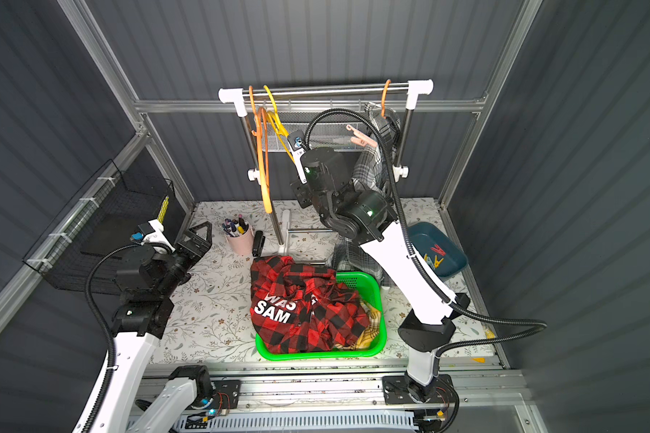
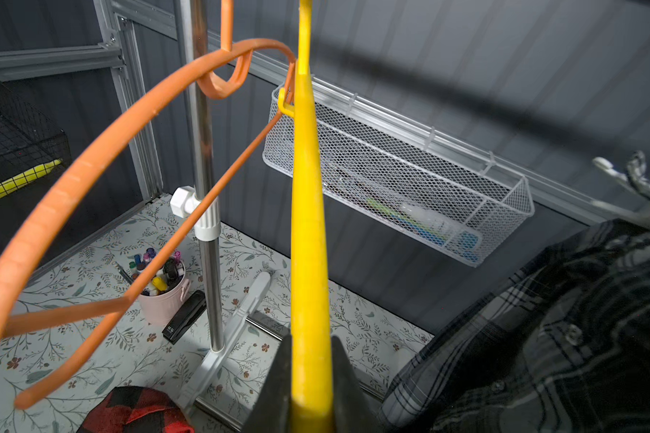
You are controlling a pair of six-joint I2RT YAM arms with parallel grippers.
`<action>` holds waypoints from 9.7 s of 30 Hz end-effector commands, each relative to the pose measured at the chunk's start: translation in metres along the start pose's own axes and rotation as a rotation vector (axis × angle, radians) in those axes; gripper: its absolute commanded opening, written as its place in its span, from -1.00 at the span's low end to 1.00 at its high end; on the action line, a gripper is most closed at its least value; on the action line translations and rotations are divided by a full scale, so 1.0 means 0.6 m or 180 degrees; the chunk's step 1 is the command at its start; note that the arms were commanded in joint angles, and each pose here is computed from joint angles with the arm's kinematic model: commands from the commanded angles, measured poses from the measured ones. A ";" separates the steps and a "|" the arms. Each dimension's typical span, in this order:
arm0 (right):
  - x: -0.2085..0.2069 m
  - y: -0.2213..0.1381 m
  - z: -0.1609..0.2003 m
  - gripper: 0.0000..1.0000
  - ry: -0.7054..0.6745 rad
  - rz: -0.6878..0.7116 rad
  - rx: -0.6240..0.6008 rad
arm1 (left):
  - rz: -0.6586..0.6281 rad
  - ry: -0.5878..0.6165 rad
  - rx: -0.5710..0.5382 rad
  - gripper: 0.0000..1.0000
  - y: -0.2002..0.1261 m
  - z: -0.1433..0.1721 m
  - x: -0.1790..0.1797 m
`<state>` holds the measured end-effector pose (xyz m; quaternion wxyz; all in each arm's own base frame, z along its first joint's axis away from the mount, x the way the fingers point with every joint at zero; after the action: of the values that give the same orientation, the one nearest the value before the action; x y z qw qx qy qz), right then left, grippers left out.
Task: Remove the clothespins securing long-sleeve shirts to the hanger
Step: Place the hanger on the clothesline, then adjust the long-sleeve shirt at the bin, then pick up the hanger from the clothesline.
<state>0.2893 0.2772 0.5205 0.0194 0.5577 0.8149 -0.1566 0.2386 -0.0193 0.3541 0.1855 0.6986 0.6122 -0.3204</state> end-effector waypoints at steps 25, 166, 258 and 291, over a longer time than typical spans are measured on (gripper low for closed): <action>0.026 -0.100 0.267 0.98 0.0421 -0.0394 0.1063 | -0.0179 -0.1030 0.1802 0.90 0.096 0.228 0.154; -0.116 -0.152 0.388 0.98 0.1060 0.0739 0.1119 | 0.1081 0.1744 0.1709 0.97 0.037 0.226 -0.202; -0.230 -0.180 -0.022 -1.00 0.0382 0.1352 -0.0537 | 0.0800 0.1845 0.1145 0.99 0.029 0.185 -0.166; -0.166 -0.249 0.075 -1.00 -0.0001 0.0322 -0.0668 | 0.0676 0.1592 0.1300 1.00 0.072 0.219 -0.123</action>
<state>0.1941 0.1250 0.5318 0.0816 0.6241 0.7709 -0.0976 0.2439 -0.1682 0.3068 -0.0995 0.8365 0.4926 -0.2185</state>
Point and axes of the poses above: each gripper's point midway between its finger pads, its own y axis out along the fingers, its own x axis along the line the jaws close on, z = x × y, the point moved 8 cm from there along -y, back along the fingers, and after that the axes turned 2 degrees about y, right-handed, at the moved point
